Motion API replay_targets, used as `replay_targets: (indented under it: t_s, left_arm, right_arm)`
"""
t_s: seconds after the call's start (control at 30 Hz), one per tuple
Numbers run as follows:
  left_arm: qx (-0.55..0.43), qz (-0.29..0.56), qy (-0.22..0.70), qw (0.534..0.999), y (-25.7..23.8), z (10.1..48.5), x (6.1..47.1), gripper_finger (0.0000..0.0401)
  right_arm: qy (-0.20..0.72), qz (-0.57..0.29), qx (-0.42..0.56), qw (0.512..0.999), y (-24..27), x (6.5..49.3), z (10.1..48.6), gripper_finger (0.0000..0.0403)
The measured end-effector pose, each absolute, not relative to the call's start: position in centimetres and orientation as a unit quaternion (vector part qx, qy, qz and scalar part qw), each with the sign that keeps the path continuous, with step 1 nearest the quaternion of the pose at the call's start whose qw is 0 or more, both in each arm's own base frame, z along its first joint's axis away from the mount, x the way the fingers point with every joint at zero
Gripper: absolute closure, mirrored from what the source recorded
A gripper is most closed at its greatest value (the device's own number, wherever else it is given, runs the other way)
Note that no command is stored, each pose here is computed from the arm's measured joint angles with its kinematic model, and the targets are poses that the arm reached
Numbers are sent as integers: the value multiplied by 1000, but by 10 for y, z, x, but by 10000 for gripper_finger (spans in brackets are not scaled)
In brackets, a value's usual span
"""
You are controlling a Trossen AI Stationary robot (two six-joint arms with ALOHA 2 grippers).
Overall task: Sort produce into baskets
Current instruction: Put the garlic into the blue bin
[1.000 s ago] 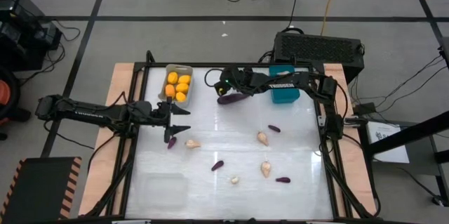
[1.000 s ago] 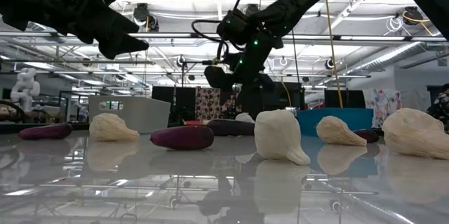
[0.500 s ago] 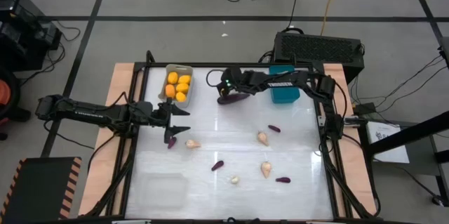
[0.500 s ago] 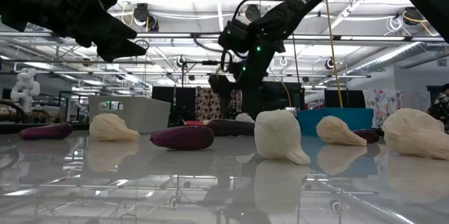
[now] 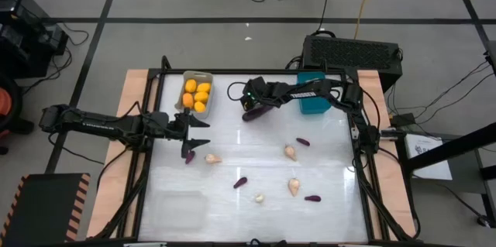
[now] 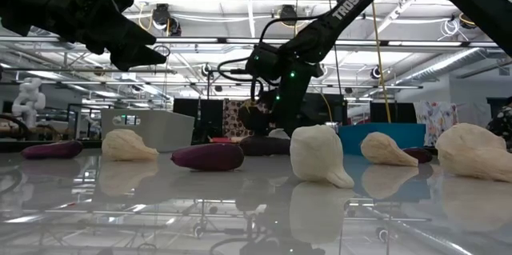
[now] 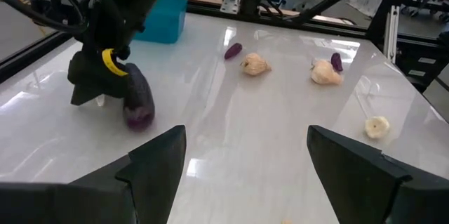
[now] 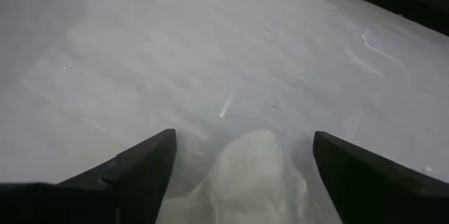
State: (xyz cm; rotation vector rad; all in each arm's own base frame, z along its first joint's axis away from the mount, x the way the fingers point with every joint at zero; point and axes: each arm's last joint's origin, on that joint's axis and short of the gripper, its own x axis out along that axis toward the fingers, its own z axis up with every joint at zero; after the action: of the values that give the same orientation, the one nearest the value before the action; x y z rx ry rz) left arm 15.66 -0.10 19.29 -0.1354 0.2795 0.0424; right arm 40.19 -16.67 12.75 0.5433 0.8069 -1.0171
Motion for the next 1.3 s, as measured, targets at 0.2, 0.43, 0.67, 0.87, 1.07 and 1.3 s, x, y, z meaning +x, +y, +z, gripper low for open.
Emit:
replay_targets:
  t_s: [0.2,0.43,0.67,0.87,1.07,1.3]
  left_arm:
    - [-61,20,142,988,-1,192,156,97]
    - [-57,21,155,986,-1,190,156,97]
    - [-57,21,159,985,-1,189,155,97]
    - [-56,22,164,985,-1,188,155,97]
    - [-56,22,167,984,-1,188,155,97]
    - [-56,21,168,984,-1,188,155,97]
  right_arm:
    - [378,-466,250,760,-166,401,127,141]
    - [380,-460,242,765,-167,403,131,231]
    - [398,-450,219,769,-175,404,160,252]
    - [406,-463,209,760,-193,380,202,241]
    - [480,-494,214,692,-212,328,230,242]
    - [561,-513,214,613,-221,274,246,241]
